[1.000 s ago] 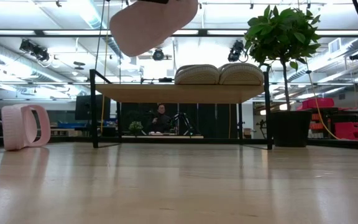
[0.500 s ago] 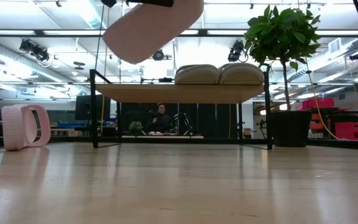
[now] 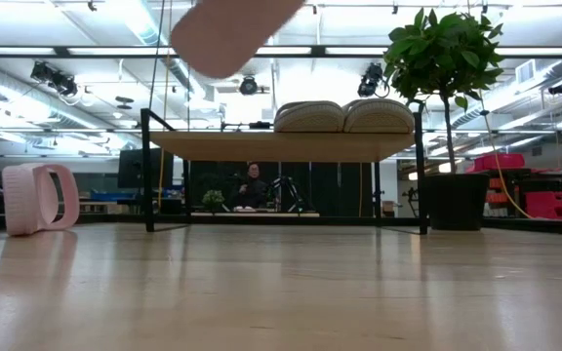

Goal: Pick and place slides into the shelf
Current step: Put the right pink slide onto the shelf

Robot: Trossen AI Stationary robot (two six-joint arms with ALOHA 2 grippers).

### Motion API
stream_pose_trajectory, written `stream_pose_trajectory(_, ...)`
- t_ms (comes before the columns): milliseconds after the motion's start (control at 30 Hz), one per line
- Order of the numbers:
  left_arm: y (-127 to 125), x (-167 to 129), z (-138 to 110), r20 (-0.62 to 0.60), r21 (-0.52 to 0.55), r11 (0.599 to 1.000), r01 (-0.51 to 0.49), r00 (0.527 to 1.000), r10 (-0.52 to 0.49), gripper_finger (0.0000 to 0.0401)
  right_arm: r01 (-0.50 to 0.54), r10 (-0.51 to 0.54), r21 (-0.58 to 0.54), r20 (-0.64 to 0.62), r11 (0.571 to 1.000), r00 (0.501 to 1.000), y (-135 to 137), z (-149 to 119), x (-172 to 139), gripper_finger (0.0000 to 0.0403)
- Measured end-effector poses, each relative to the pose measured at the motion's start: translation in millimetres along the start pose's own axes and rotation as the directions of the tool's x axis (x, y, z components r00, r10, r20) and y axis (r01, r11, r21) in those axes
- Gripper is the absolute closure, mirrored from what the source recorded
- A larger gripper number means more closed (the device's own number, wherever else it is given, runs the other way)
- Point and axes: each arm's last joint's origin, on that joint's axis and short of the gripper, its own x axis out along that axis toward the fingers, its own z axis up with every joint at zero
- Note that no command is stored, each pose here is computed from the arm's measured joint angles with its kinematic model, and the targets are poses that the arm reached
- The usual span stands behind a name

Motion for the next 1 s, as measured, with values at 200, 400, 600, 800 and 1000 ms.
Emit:
stream_pose_trajectory(200, 15.2, -24.8, 4.5, 0.203, -0.086, 0.994, 0.062, 0.978, -0.043, 0.0318, 0.001, -0.004, 0.022, 0.108, 1.0, 0.994, 9.5, -9.0, -38.4, 0.0145)
stream_pose_trajectory(400, 23.5, -42.4, 10.9, 0.422, -0.069, 0.997, 0.045, 0.906, -0.011, 0.032, 0.049, -0.052, 0.021, 0.154, 0.999, 0.987, 23.3, -15.5, -40.9, 0.015)
stream_pose_trajectory(600, 4.2, -40.4, -12.0, 0.48, -0.064, 0.994, -0.088, 0.871, 0.108, 0.0321, 0.067, -0.063, -0.02, 0.163, 0.998, 0.985, 45.0, -21.2, -16.2, 0.0149)
stream_pose_trajectory(800, -18.7, -42.0, -48.9, 0.55, -0.114, 0.978, -0.177, 0.808, 0.211, 0.0321, 0.009, 0.005, -0.053, 0.253, 0.999, 0.967, 57.9, -5.9, -5.0, 0.0152)
stream_pose_trajectory(1000, -24.3, -42.5, -69.1, 0.622, -0.138, 0.976, -0.17, 0.752, 0.219, 0.0321, -0.045, 0.076, -0.105, 0.308, 0.993, 0.948, 45.6, 19.8, 18.2, 0.0151)
